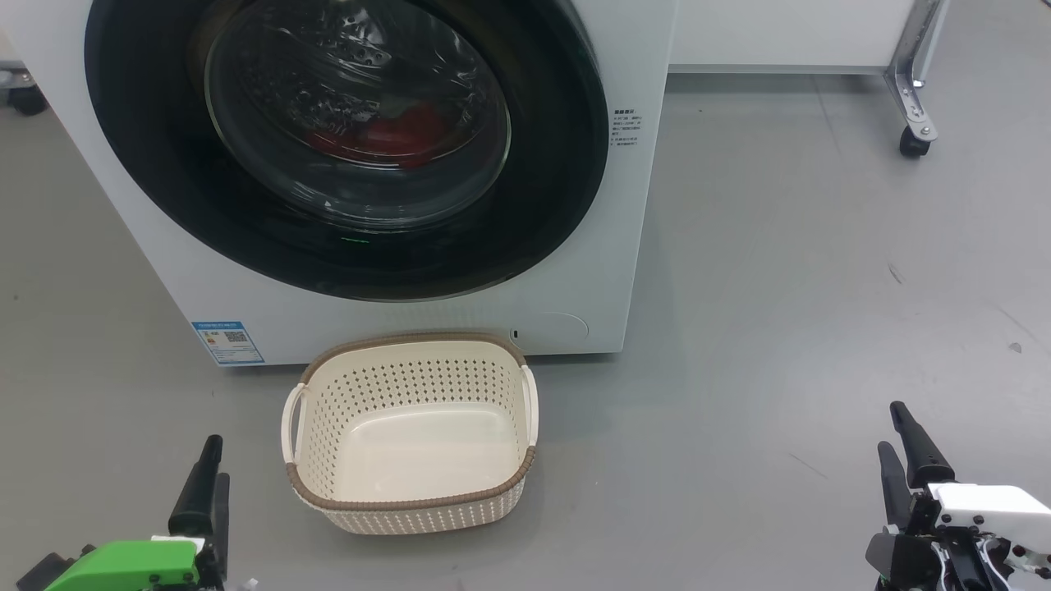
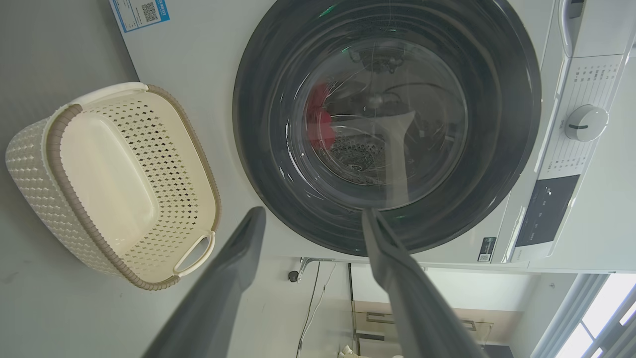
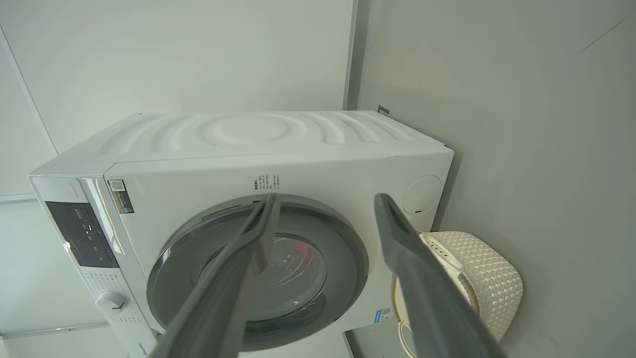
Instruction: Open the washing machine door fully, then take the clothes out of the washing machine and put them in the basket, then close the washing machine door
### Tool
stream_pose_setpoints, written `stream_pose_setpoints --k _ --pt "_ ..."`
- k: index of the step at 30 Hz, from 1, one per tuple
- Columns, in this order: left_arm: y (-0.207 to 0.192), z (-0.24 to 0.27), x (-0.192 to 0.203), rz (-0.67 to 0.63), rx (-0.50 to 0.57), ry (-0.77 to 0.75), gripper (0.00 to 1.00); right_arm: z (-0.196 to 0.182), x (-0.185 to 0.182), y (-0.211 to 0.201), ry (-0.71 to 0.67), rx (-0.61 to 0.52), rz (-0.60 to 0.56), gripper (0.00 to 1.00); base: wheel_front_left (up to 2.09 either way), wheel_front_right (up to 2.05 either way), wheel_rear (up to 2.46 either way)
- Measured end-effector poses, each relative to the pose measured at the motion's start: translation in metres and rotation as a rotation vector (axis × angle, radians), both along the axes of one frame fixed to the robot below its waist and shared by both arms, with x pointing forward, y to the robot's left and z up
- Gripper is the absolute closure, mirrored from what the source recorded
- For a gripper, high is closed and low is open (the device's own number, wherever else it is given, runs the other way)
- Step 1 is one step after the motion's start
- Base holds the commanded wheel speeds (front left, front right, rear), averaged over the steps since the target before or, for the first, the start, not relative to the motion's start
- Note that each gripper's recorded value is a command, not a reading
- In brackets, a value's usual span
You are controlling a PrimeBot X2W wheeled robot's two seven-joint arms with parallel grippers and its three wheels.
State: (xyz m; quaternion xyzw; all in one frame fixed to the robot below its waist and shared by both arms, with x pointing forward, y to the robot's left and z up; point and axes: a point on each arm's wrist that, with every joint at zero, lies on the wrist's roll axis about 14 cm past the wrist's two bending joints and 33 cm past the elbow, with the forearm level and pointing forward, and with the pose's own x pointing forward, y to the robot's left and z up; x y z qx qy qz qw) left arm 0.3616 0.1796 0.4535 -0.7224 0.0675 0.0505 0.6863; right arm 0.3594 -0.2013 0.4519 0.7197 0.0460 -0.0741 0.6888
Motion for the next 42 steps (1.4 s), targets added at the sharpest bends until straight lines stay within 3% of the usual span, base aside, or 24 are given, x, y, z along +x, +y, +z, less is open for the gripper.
stream_pose_setpoints --k 14,21,42 --pt "0.003 0.007 0.003 0.024 0.028 -0.022 0.0 0.001 0.002 -0.003 0.001 -0.064 -0.015 0.0 0.0 0.0 0.0" --pt "0.002 0.015 0.006 0.008 0.115 -0.046 0.0 0.008 0.007 -0.002 -0.014 -0.147 0.006 0.0 0.0 0.0 0.0" --pt "-0.003 0.035 0.012 -0.105 0.593 -0.129 0.0 0.029 0.019 0.008 -0.073 -0.606 0.128 0.0 0.0 0.0 0.0"
